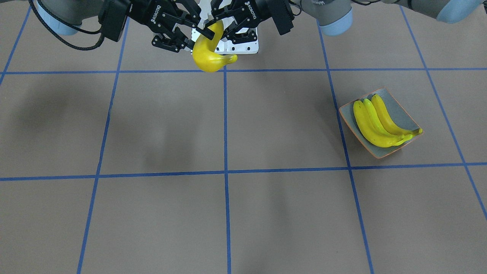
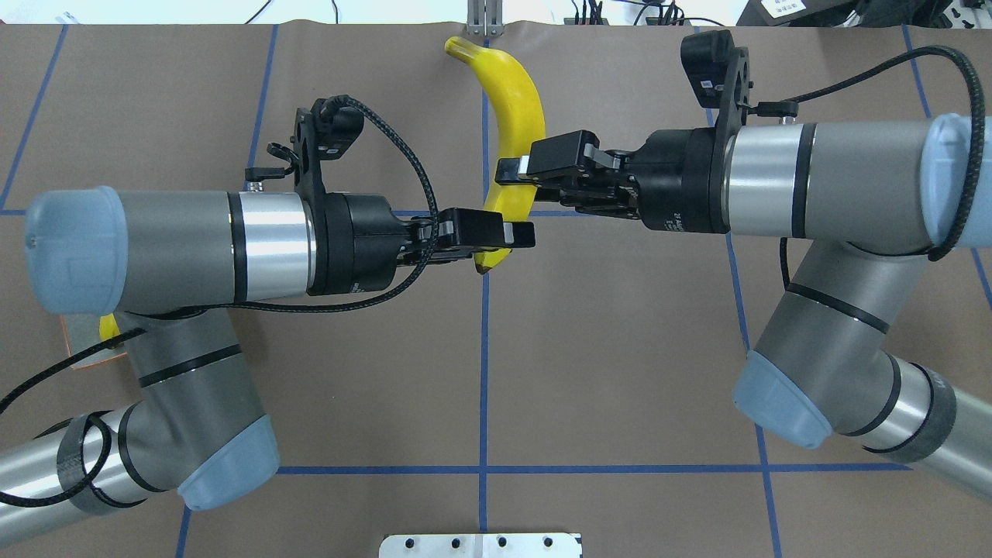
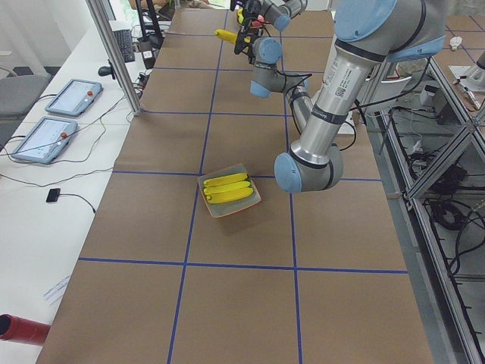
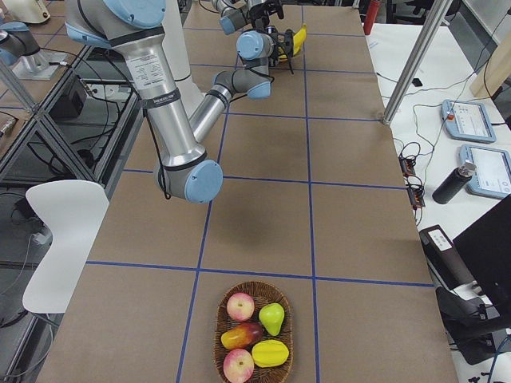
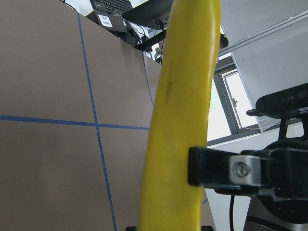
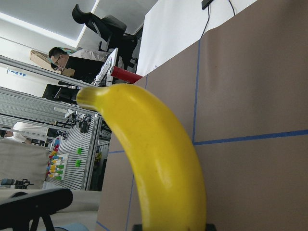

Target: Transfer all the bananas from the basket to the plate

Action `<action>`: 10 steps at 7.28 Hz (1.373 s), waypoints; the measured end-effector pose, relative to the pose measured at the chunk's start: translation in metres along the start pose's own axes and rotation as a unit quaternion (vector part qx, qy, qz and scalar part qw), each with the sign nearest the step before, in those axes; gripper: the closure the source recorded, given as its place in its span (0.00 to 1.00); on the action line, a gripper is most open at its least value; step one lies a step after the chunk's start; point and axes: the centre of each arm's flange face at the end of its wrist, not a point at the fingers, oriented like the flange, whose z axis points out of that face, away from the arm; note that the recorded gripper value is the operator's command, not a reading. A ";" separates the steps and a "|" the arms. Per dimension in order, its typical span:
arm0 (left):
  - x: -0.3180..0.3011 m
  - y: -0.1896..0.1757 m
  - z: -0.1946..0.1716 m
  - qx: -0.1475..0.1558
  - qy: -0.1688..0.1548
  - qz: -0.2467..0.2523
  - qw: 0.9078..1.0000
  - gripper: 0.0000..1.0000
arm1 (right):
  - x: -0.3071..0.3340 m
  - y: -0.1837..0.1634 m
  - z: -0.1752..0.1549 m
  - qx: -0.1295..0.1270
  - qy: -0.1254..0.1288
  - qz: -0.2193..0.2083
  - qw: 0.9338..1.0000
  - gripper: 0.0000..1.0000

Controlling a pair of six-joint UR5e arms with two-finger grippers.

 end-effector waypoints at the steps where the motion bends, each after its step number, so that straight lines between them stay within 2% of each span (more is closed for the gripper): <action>1: -0.002 0.000 -0.001 0.000 -0.002 -0.001 1.000 1.00 | -0.001 0.000 0.000 0.002 -0.002 -0.005 1.000 0.00; 4: -0.015 0.002 -0.003 -0.002 -0.015 -0.004 1.000 1.00 | -0.009 -0.008 -0.010 0.019 -0.007 -0.042 0.999 0.00; 5: -0.029 0.006 -0.009 -0.010 -0.028 -0.007 1.000 1.00 | -0.005 -0.017 -0.017 0.028 0.001 -0.046 0.999 0.00; 6: -0.046 0.012 -0.019 -0.021 -0.044 -0.013 0.999 1.00 | 0.003 -0.029 -0.023 0.040 0.020 -0.043 0.998 0.00; 8: -0.095 0.024 -0.051 -0.030 -0.094 -0.027 0.995 1.00 | 0.024 -0.058 -0.032 0.068 0.091 -0.024 0.993 0.00; 10: -0.153 0.034 -0.086 -0.030 -0.158 -0.043 0.986 1.00 | 0.061 -0.087 -0.049 0.086 0.180 -0.035 0.979 0.00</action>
